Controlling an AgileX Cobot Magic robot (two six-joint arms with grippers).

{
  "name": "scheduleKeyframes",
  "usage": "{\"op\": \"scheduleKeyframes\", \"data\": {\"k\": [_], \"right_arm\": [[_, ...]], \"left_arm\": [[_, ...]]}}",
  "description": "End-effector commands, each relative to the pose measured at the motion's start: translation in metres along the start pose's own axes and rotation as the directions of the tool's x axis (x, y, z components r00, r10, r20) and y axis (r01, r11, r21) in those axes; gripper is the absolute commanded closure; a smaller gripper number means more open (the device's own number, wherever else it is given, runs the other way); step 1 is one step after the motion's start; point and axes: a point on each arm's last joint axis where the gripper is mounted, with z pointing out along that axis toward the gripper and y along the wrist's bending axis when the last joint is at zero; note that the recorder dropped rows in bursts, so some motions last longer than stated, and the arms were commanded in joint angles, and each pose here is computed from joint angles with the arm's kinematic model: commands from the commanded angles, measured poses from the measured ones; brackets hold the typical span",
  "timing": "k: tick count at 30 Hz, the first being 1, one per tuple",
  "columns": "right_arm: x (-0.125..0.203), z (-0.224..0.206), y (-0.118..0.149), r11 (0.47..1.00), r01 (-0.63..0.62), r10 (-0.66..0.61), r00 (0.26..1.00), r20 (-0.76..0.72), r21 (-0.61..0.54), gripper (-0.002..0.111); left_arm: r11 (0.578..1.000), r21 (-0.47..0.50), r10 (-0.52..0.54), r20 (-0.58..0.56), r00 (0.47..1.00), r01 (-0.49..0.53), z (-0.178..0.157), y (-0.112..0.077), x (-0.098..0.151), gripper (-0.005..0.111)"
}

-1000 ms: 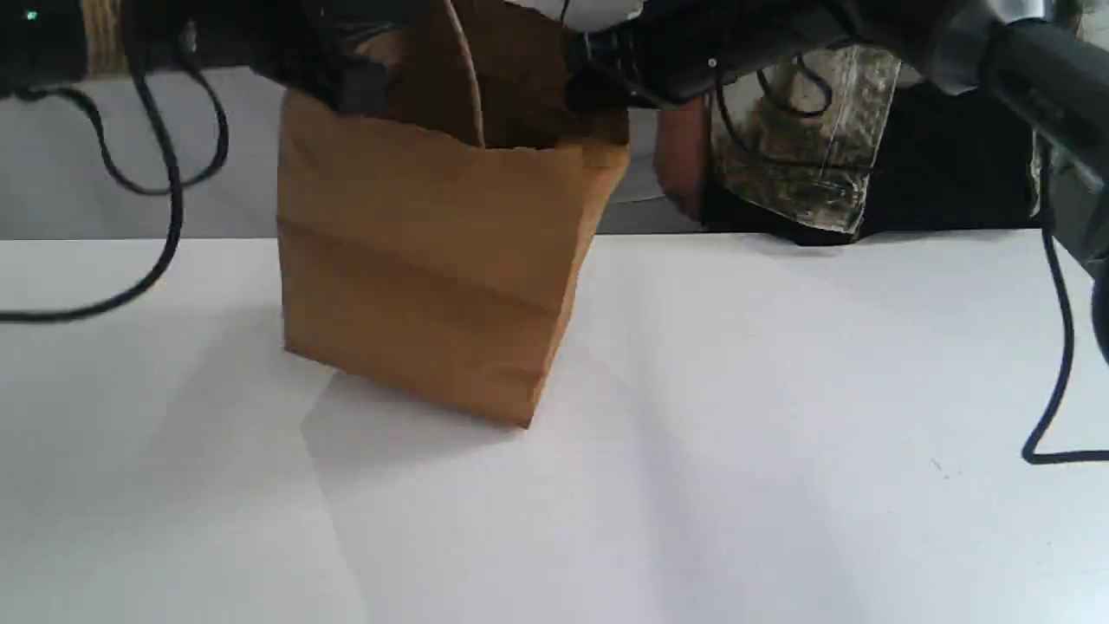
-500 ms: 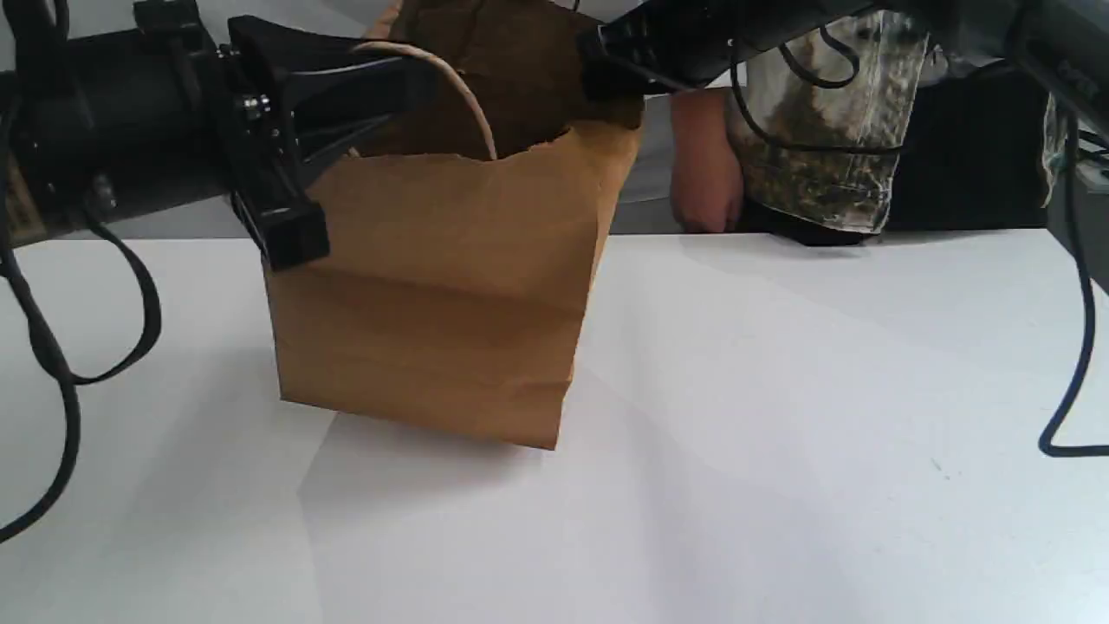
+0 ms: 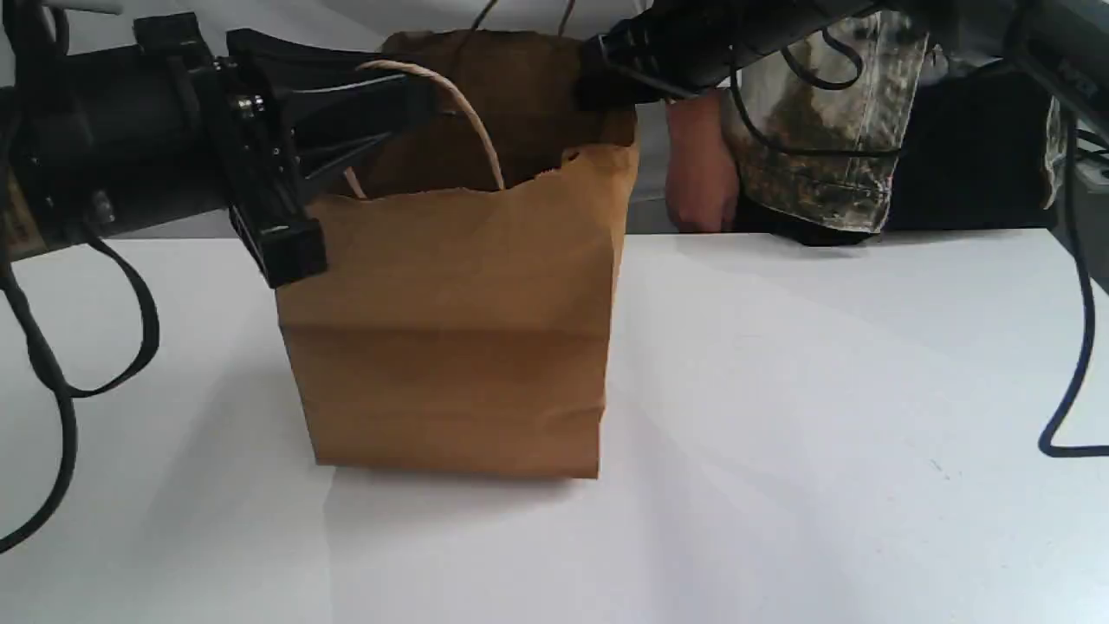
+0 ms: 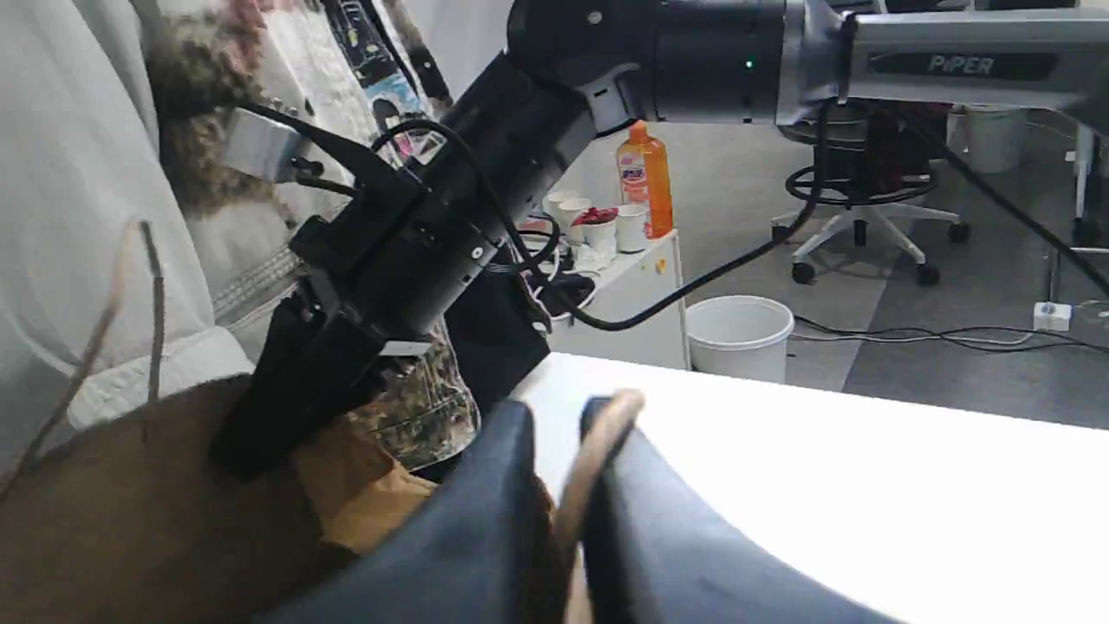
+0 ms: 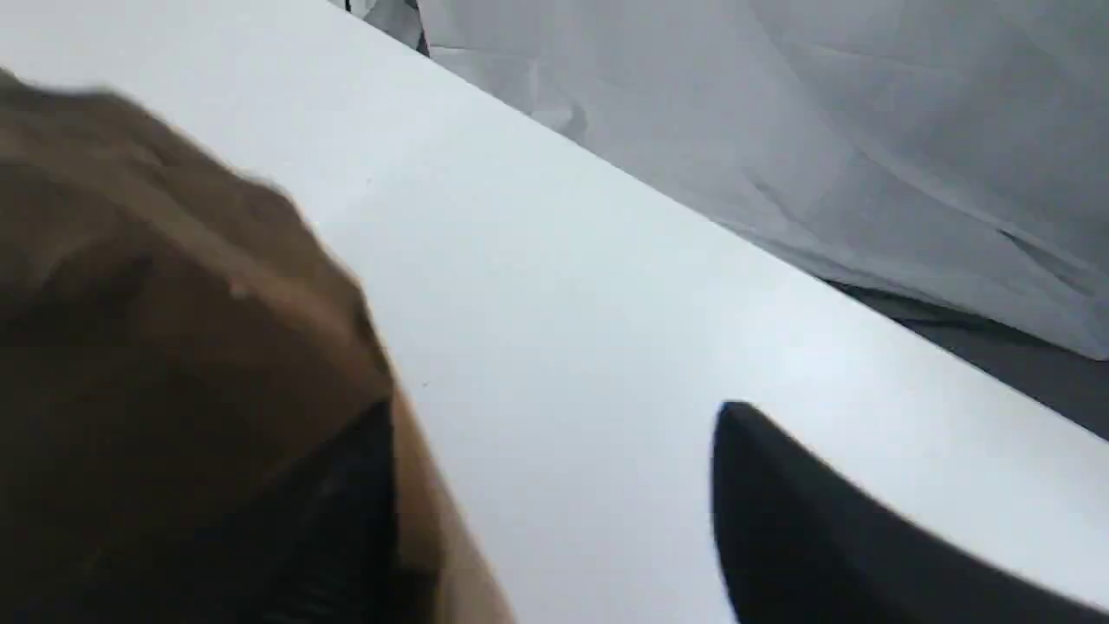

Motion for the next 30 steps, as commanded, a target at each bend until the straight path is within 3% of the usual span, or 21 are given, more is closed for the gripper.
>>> {"op": "scheduleKeyframes", "data": {"k": [1,4,6,12,19,23,30], "right_arm": [[-0.006,-0.008,0.003,1.000,0.011,-0.011,1.000,0.023,0.006,0.040],[-0.006,-0.008,0.003,1.000,0.019,-0.019,1.000,0.023,0.006,0.040],[-0.006,-0.008,0.003,1.000,0.019,-0.019,1.000,0.023,0.006,0.040],[-0.006,-0.008,0.003,1.000,0.019,-0.019,1.000,0.017,0.002,0.040],[-0.005,-0.008,0.003,1.000,0.021,-0.021,1.000,0.015,0.006,0.040],[-0.007,-0.009,0.004,1.000,0.025,-0.026,0.999,0.020,0.008,0.040],[-0.023,-0.034,0.015,0.998,0.065,-0.067,0.995,0.081,0.027,0.040]], "left_arm": [[0.999,-0.024,0.032,0.057,0.998,-0.031,-0.003,0.000,-0.008,0.061],[0.998,-0.057,0.023,0.092,0.996,-0.018,-0.004,0.003,-0.012,0.041],[0.998,-0.060,0.019,0.096,0.995,-0.013,-0.004,0.004,-0.012,0.035],[0.998,-0.022,0.051,0.039,0.998,-0.051,-0.003,0.000,-0.007,0.034],[0.988,0.119,0.094,0.011,0.996,-0.095,-0.004,-0.013,-0.003,0.034],[0.988,0.110,0.108,0.021,0.994,-0.110,-0.007,-0.014,-0.009,0.034],[0.967,0.077,0.242,0.001,0.970,-0.241,-0.023,-0.025,-0.029,0.034]]}}
